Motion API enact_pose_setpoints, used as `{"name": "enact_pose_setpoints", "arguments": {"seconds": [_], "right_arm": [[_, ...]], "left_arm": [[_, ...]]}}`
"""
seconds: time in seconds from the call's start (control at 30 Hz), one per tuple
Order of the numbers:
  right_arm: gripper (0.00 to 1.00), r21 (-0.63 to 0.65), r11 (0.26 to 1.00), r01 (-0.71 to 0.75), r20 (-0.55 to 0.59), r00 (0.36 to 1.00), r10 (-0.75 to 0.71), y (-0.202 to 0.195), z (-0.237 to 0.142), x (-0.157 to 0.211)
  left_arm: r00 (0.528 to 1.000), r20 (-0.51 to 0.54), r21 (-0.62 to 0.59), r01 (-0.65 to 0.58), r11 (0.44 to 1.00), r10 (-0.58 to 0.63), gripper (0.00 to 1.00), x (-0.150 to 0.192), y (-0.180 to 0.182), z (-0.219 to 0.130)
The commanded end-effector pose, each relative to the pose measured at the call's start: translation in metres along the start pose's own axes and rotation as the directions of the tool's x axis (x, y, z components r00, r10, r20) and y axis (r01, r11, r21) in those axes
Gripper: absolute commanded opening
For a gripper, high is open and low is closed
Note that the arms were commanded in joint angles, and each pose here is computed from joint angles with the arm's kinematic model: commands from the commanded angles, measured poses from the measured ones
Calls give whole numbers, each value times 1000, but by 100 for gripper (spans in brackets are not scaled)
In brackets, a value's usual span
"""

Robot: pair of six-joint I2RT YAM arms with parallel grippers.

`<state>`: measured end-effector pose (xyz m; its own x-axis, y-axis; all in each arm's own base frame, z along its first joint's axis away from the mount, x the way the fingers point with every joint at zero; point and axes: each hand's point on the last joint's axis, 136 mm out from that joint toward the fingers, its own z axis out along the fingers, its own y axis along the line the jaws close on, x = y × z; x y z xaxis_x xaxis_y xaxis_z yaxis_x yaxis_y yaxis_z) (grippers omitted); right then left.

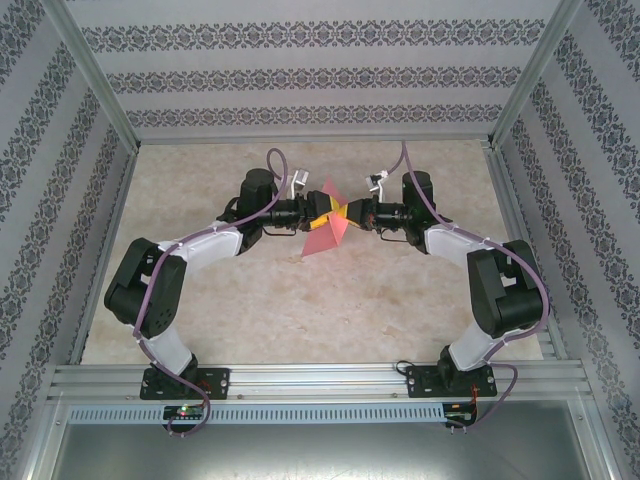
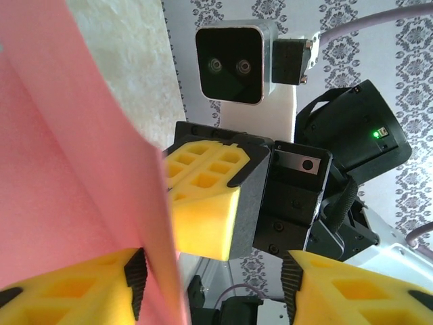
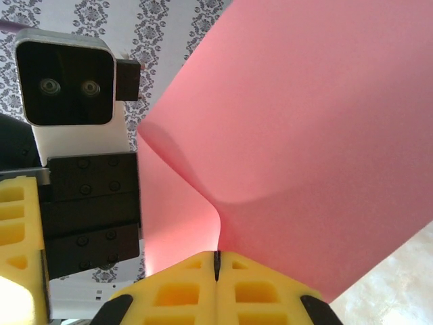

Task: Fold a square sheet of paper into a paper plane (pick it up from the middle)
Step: Pick up the triangle from the center of the table.

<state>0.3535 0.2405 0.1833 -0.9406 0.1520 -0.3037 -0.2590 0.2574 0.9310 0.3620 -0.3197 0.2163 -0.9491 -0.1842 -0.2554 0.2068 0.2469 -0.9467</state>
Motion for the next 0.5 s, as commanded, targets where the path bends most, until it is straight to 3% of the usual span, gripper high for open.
{"name": "enact_pose_setpoints", "arguments": {"seconds": [0.0,0.47], "right_arm": [[2,-21,1000,18,4,1000,-18,2,-2,-2],[4,-16,1000,18,6,1000,-18,4,-4,0]], "left_arm": [[998,-58,-15,-31,999,30,50,9,3,6],[995,-101,-76,-34,997,26,29,16,19,8]]}}
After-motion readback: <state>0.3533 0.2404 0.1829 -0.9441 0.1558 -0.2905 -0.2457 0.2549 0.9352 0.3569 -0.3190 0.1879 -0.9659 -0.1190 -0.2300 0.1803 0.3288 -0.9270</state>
